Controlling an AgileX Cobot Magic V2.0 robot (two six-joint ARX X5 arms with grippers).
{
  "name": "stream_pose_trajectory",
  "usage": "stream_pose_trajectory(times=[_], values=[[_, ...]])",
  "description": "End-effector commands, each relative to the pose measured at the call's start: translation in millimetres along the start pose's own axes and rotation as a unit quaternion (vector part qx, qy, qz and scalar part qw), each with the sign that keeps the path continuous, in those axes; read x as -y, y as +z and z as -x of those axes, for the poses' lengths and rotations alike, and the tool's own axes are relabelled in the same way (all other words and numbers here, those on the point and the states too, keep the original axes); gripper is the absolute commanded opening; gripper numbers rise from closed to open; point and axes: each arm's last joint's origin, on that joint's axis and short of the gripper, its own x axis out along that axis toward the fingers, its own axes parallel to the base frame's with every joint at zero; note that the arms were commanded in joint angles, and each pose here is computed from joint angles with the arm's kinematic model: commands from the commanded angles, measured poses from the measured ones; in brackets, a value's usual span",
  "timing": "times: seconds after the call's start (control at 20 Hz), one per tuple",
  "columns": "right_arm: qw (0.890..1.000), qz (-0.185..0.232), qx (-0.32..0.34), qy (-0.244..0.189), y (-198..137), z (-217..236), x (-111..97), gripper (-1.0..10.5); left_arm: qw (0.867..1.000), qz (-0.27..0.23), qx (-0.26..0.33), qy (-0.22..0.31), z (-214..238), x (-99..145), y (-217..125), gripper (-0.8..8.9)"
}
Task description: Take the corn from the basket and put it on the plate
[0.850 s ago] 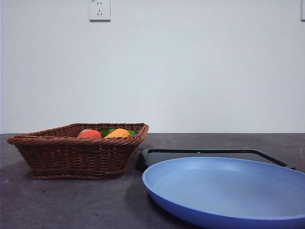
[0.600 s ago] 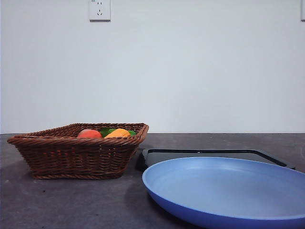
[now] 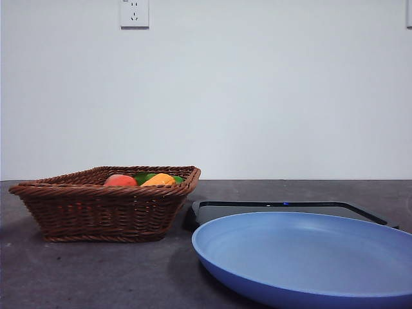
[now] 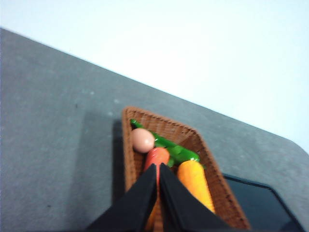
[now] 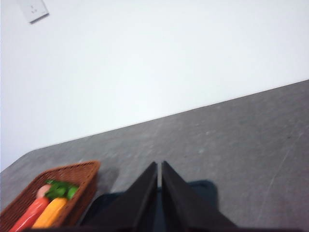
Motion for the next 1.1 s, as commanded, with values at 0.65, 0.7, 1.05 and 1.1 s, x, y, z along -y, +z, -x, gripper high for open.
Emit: stream_pose_trajectory(times=[0.65,0.7,1.05,1.1], values=[[0.966,0.071,-0.238,0.067,61.0,-15.0,-29.4,0.0,0.973,-0.057,-0.194,-0.109,-15.1,33.7,58.9,0.07],[0.961,0.077,-0.257,0.07,62.9,-16.3,-30.5,0.0,0.969,-0.06,-0.21,-0.117,-17.0,34.0,59.4,0.07],[0.922,0.089,-0.367,0.087,61.8,-22.9,-33.6,0.0,0.95,-0.055,-0.281,-0.124,-26.4,32.0,55.6,0.07],[0.915,0.085,-0.383,0.09,59.2,-24.7,-33.8,0.0,0.947,-0.056,-0.29,-0.125,-27.4,31.8,54.0,0.07]])
